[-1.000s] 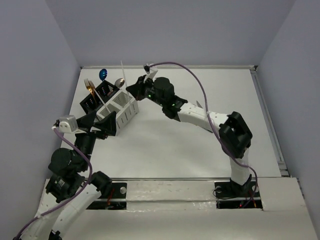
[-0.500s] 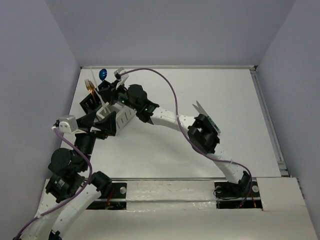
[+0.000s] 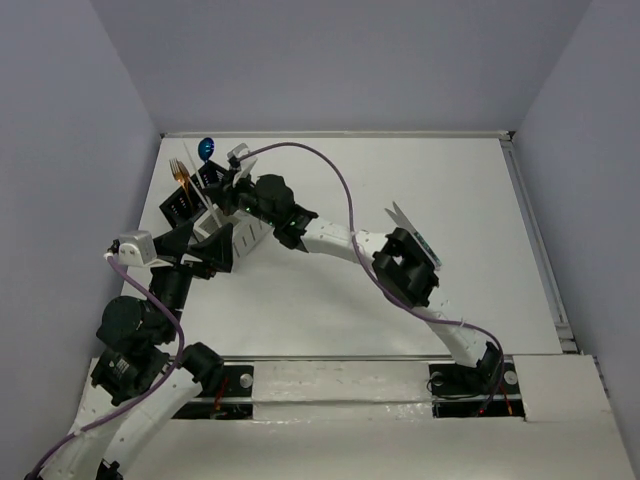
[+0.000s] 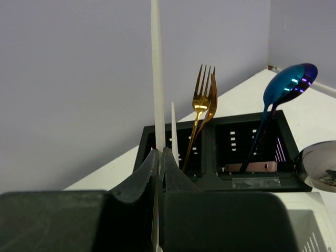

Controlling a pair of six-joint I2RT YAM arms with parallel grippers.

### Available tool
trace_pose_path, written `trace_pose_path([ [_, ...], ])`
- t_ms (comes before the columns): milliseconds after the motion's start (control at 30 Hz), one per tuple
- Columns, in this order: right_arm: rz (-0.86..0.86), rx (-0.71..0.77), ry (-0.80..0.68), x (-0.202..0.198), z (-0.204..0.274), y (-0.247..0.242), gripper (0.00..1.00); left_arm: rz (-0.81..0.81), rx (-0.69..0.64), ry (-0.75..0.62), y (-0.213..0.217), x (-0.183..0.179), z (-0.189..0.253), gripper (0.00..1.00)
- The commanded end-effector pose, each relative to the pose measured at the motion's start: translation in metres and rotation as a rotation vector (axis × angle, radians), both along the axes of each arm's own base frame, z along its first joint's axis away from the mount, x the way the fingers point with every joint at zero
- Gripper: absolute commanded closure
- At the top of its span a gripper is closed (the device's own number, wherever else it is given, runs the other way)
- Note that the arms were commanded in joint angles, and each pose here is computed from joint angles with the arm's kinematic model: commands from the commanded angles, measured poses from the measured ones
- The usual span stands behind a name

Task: Sort the eating utensils into containers

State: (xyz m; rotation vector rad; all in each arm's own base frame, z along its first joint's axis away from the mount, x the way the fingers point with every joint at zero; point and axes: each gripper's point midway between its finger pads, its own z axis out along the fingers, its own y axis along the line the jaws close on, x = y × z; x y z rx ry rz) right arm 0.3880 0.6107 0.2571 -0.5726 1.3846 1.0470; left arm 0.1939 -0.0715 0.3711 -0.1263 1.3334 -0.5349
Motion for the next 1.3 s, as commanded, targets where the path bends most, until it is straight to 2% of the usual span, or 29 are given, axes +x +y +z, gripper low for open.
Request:
trace_pose_path([
  [0, 0.016, 0.033, -0.08, -0.011, 0.019, -0.001, 1.0, 0.0, -0.011, -0.036, 0.0, 0.0, 0.007, 0.01],
  [67, 0.019, 0.032, -0.095, -0.013, 0.022, -0.003, 0.99, -0.002, -0.008, -0.032, -0.001, 0.0, 0.005, 0.01],
  [167, 0.028, 0.026, -0.123, -0.015, 0.029, -0.004, 0.81, -0.004, -0.007, -0.033, -0.002, 0.001, 0.006, 0.01],
  [200, 0.033, 0.016, -0.123, -0.016, 0.029, -0.004, 0.67, -0.006, -0.006, -0.032, -0.002, 0.0, 0.005, 0.01],
  [233, 0.044, 0.011, -0.13, -0.018, 0.031, -0.003, 0.61, -0.006, -0.005, -0.031, -0.002, 0.001, 0.005, 0.01],
  [333, 0.054, 0.004, -0.127, -0.021, 0.036, -0.005, 0.45, -0.007, -0.004, -0.03, -0.003, 0.002, 0.005, 0.01],
  [400, 0.049, 0.017, -0.125, -0.024, 0.045, -0.011, 0.39, -0.009, -0.002, -0.029, -0.003, 0.002, 0.005, 0.01],
  [467, 0.03, 0.01, -0.139, -0.024, 0.051, -0.018, 0.39, -0.011, -0.003, -0.027, -0.004, 0.002, 0.004, 0.01],
  [500, 0.022, 0.025, -0.153, -0.027, 0.069, -0.025, 0.39, -0.012, -0.003, -0.029, -0.004, 0.001, 0.005, 0.01],
  [533, 0.016, 0.003, -0.136, -0.029, 0.06, -0.03, 0.39, -0.013, -0.002, -0.031, -0.004, 0.001, 0.005, 0.01],
  [567, 0.001, 0.029, -0.149, -0.03, 0.085, -0.046, 0.4, -0.012, -0.004, -0.03, -0.004, 0.001, 0.005, 0.01],
  [600, -0.01, -0.011, -0.114, -0.026, 0.064, -0.059, 0.41, -0.011, -0.006, -0.032, -0.003, 0.0, 0.005, 0.01],
  [633, -0.02, 0.018, -0.129, -0.025, 0.087, -0.07, 0.42, -0.011, -0.006, -0.032, -0.003, 0.0, 0.005, 0.01],
  [667, -0.031, -0.028, -0.076, -0.024, 0.063, -0.083, 0.44, -0.013, -0.01, -0.036, -0.003, -0.001, 0.006, 0.01],
  [700, -0.048, -0.042, -0.055, -0.026, 0.075, -0.104, 0.47, -0.015, -0.01, -0.04, -0.002, -0.002, 0.007, 0.01],
  [733, -0.085, -0.074, -0.016, -0.014, 0.067, -0.126, 0.49, -0.017, -0.013, -0.043, -0.002, -0.002, 0.008, 0.01],
  [767, -0.114, -0.18, 0.095, -0.013, 0.022, -0.147, 0.52, -0.021, -0.016, -0.049, -0.002, -0.004, 0.009, 0.01],
  [800, -0.148, -0.226, 0.152, -0.01, 0.007, -0.168, 0.54, -0.022, -0.021, -0.053, -0.001, -0.005, 0.01, 0.01],
  [833, -0.216, -0.26, 0.225, 0.0, -0.005, -0.208, 0.55, -0.023, -0.025, -0.06, 0.0, -0.007, 0.011, 0.01],
  [867, -0.252, -0.361, 0.339, -0.004, -0.038, -0.238, 0.57, -0.022, -0.026, -0.061, 0.0, -0.007, 0.012, 0.01],
  [933, -0.347, -0.422, 0.468, -0.002, -0.057, -0.299, 0.58, -0.029, -0.028, -0.062, -0.001, -0.008, 0.012, 0.01],
  [1000, -0.403, -0.57, 0.646, -0.028, -0.107, -0.35, 0.61, -0.04, -0.027, -0.061, -0.003, -0.009, 0.012, 0.01],
  [1100, -0.491, -0.666, 0.792, -0.053, -0.132, -0.405, 0.6, -0.041, -0.027, -0.062, -0.003, -0.009, 0.013, 0.01],
  [1267, -0.689, -0.816, 0.899, -0.06, -0.159, -0.473, 0.57, -0.046, -0.032, -0.066, -0.003, -0.011, 0.013, 0.01],
])
